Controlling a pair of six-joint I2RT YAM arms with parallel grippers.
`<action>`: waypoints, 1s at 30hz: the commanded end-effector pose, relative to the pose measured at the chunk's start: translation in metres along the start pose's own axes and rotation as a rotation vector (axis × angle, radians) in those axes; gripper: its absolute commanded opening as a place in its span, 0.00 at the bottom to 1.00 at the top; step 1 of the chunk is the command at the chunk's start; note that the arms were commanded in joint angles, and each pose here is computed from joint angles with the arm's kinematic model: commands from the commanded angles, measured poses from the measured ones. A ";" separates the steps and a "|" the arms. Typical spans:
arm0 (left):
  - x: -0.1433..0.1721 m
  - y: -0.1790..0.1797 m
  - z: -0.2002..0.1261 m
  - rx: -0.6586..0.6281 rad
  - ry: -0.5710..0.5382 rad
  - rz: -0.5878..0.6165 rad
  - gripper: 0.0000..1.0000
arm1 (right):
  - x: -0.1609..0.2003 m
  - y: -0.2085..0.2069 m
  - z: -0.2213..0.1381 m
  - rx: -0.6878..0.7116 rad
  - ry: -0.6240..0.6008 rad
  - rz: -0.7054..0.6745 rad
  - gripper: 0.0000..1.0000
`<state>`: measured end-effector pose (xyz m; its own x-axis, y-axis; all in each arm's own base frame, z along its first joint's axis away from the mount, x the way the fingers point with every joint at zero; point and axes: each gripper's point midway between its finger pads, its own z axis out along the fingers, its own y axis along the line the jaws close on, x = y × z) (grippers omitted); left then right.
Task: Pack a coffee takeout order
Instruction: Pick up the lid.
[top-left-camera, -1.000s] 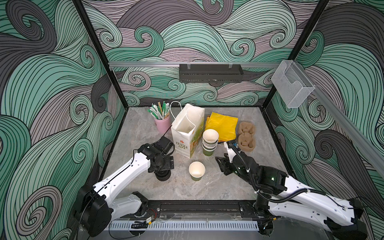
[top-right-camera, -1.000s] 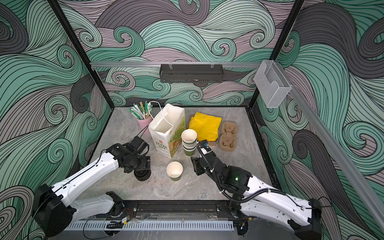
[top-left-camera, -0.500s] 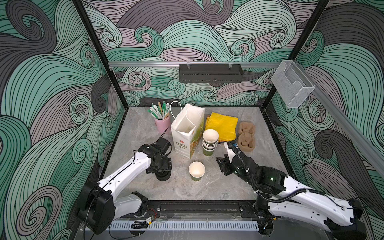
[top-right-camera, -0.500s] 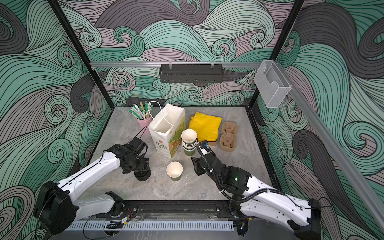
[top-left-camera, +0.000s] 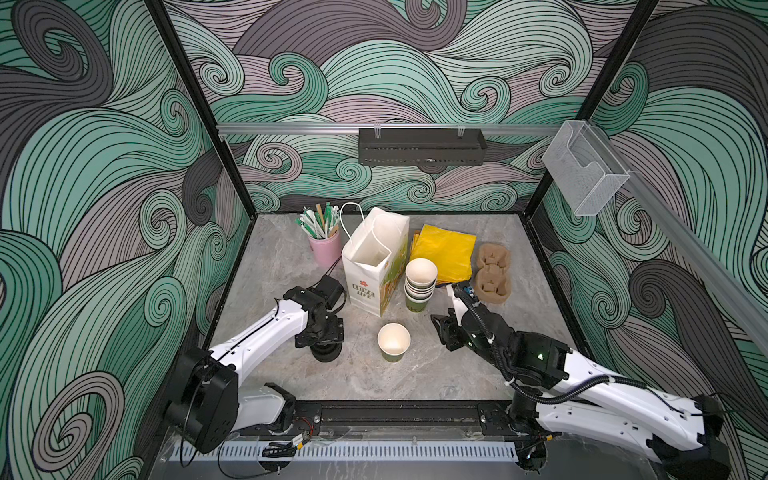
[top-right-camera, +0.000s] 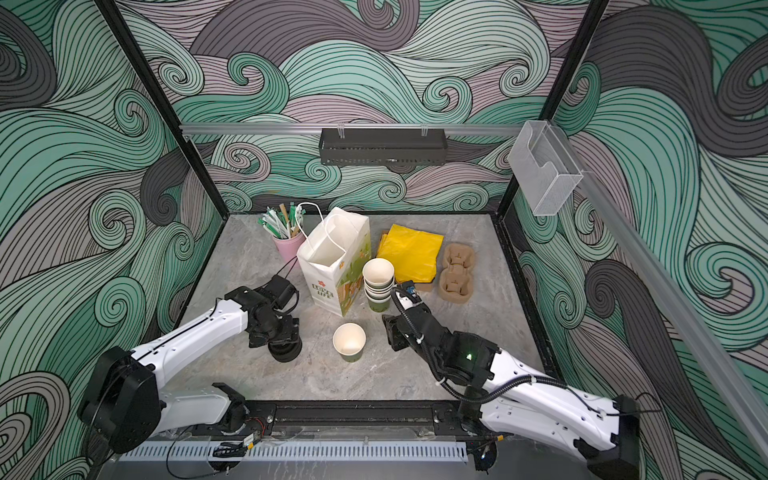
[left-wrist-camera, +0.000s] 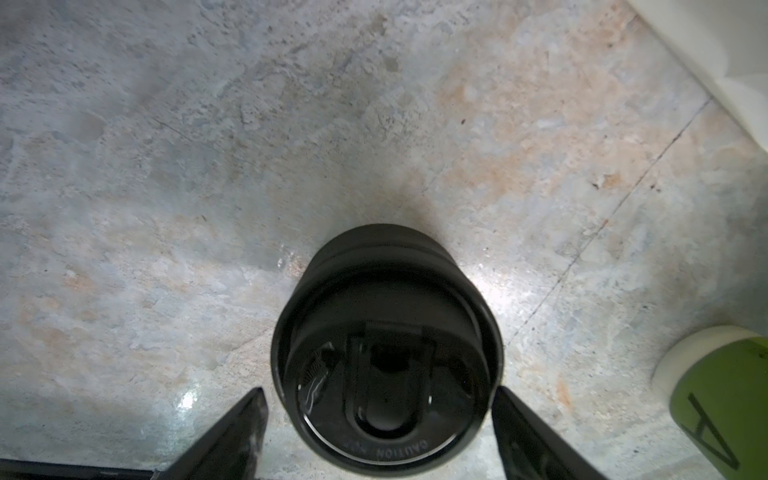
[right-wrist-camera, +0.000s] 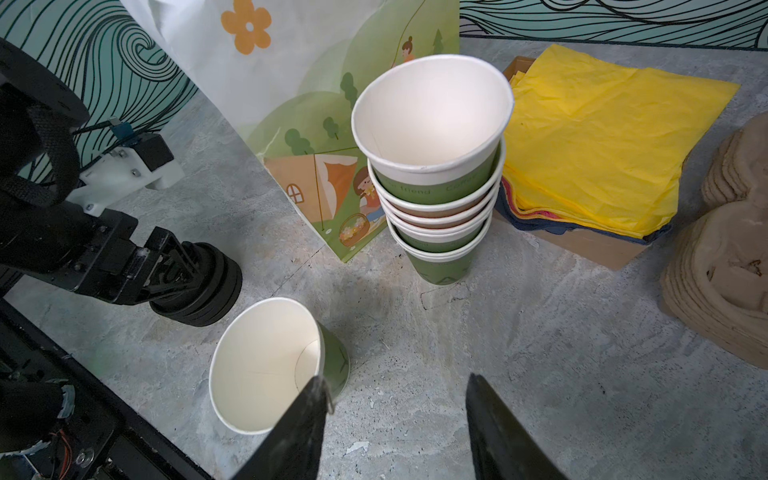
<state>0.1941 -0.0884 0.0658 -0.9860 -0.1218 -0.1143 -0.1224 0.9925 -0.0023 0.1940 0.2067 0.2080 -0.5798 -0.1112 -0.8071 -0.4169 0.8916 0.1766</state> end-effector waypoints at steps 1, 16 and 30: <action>-0.008 0.001 -0.002 0.000 -0.029 -0.007 0.84 | 0.002 -0.004 0.001 0.016 0.009 0.020 0.56; -0.003 0.000 0.007 0.008 -0.007 -0.015 0.79 | 0.003 -0.003 0.003 0.016 0.018 0.017 0.56; -0.002 0.001 0.007 0.010 -0.007 -0.023 0.75 | 0.001 0.002 0.004 -0.002 0.020 0.012 0.56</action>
<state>0.1983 -0.0896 0.0602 -0.9831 -0.1301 -0.1286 -0.1290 0.9915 -0.0164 0.1943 0.2102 0.2003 -0.5964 -0.1311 -0.7919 -0.4209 0.8911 0.1695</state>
